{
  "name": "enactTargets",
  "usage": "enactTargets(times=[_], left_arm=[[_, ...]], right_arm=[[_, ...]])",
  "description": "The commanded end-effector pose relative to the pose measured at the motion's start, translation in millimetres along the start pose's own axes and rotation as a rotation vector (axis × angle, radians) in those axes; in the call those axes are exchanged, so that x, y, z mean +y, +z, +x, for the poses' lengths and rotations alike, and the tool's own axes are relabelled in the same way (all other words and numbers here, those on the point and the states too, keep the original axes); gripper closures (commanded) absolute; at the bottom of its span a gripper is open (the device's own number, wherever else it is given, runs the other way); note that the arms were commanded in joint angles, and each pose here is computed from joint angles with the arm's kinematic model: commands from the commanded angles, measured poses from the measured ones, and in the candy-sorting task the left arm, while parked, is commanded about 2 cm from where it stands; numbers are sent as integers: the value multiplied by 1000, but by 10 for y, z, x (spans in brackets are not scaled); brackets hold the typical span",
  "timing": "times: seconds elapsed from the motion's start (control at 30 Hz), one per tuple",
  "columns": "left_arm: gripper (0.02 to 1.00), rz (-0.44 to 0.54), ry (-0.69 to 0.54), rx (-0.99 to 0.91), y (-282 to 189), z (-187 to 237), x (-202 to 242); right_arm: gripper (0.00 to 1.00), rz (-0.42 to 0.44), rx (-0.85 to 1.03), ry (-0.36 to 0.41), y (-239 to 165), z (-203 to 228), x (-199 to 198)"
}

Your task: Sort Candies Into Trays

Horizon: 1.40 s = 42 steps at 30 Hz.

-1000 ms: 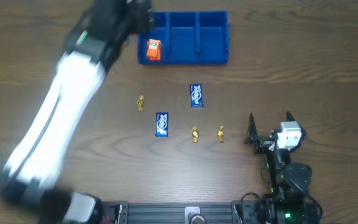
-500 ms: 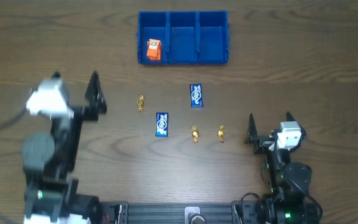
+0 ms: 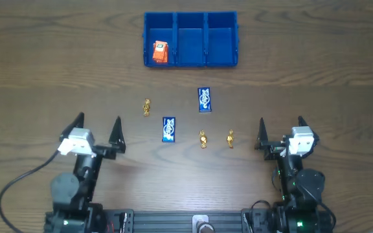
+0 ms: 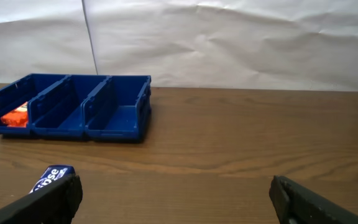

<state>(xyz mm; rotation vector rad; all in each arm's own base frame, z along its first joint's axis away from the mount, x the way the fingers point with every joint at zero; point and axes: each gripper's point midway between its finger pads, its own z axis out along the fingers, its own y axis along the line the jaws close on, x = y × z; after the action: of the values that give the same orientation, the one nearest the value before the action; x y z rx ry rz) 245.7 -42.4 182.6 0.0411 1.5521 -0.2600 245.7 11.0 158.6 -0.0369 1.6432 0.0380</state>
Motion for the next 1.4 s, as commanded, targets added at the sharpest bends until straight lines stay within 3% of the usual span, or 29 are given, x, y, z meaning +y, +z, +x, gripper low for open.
enactTargets(times=[0.03, 0.13, 0.93, 1.0, 1.1, 1.2, 1.4], left_arm=[[23, -10, 19, 70, -34, 191, 30], [20, -23, 12, 178, -68, 454, 64], [20, -25, 13, 175, -65, 445, 66], [20, -25, 13, 175, -65, 446, 66], [23, -25, 13, 175, -65, 446, 66], [20, -25, 13, 175, -65, 446, 66], [20, -25, 13, 175, -65, 446, 66]], right_arm=[[3, -8, 5, -18, 1, 23, 19], [3, -8, 5, -18, 1, 22, 19], [3, -8, -18, -19, 1, -33, 19], [3, -9, -21, 30, 1, -43, 20], [3, -12, -24, 193, -6, -113, 21], [3, -70, 11, 204, -7, -384, 128], [3, -53, 322, 185, 253, -823, 149]])
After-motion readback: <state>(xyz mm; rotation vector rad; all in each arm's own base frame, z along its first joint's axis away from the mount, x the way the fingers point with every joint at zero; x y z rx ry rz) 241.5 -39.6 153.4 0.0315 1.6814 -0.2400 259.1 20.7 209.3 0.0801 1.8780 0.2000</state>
